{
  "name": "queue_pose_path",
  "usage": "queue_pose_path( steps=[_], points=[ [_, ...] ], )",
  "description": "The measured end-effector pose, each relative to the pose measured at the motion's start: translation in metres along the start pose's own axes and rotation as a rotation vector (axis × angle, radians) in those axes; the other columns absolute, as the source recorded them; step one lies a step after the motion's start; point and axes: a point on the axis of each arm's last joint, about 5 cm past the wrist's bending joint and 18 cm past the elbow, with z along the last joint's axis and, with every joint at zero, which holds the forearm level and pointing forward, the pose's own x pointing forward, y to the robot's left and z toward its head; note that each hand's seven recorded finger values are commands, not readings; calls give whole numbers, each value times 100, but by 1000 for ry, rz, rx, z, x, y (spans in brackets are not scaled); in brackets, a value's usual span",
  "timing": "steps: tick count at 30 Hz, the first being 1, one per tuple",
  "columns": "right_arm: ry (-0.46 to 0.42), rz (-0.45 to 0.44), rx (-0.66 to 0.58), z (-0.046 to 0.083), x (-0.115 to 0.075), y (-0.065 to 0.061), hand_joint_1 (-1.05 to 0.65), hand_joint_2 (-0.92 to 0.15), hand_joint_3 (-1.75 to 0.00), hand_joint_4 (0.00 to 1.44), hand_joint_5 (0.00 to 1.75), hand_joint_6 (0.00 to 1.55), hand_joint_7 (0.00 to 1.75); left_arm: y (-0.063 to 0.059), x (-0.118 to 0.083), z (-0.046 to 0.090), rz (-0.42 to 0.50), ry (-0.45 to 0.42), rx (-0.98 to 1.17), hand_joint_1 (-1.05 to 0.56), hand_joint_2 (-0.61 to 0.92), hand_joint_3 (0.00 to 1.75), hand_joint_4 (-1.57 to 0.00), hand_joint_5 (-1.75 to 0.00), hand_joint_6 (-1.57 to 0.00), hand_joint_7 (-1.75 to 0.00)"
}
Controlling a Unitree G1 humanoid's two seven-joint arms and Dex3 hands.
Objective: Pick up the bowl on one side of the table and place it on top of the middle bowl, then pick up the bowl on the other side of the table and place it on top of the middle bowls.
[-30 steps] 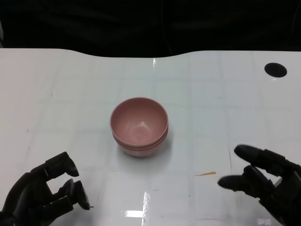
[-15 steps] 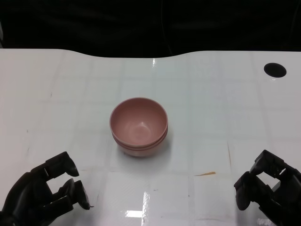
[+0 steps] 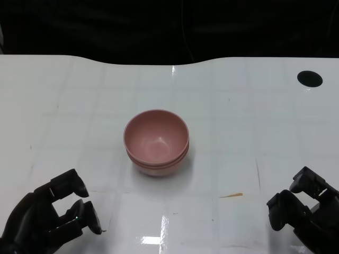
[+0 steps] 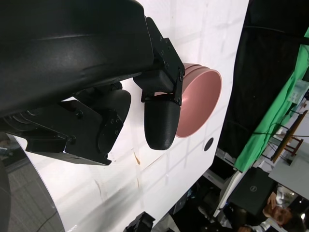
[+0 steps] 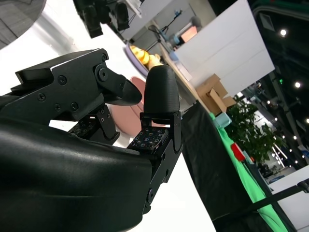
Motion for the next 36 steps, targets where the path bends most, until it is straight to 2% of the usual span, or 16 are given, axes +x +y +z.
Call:
queue_pose_path(
  steps=[5, 17, 36],
  points=[
    [-9, -6, -14, 1, 0, 0, -5, -72, -79, 78, 175, 79, 135, 0, 0, 0, -4, -5, -6, 6, 82, 132, -77, -175, -63, -175],
    [-12, -23, -31, 1, -1, -2, -7, -75, -71, 80, 172, 80, 133, 0, 0, 1, -9, -17, -11, 5, 83, 131, -76, -175, -62, -175],
    [-18, -33, -19, -1, 0, -2, -6, -75, -70, 83, 166, 84, 125, 0, 0, 0, -9, -16, -11, 6, 84, 130, -75, -175, -62, -175]
  ],
)
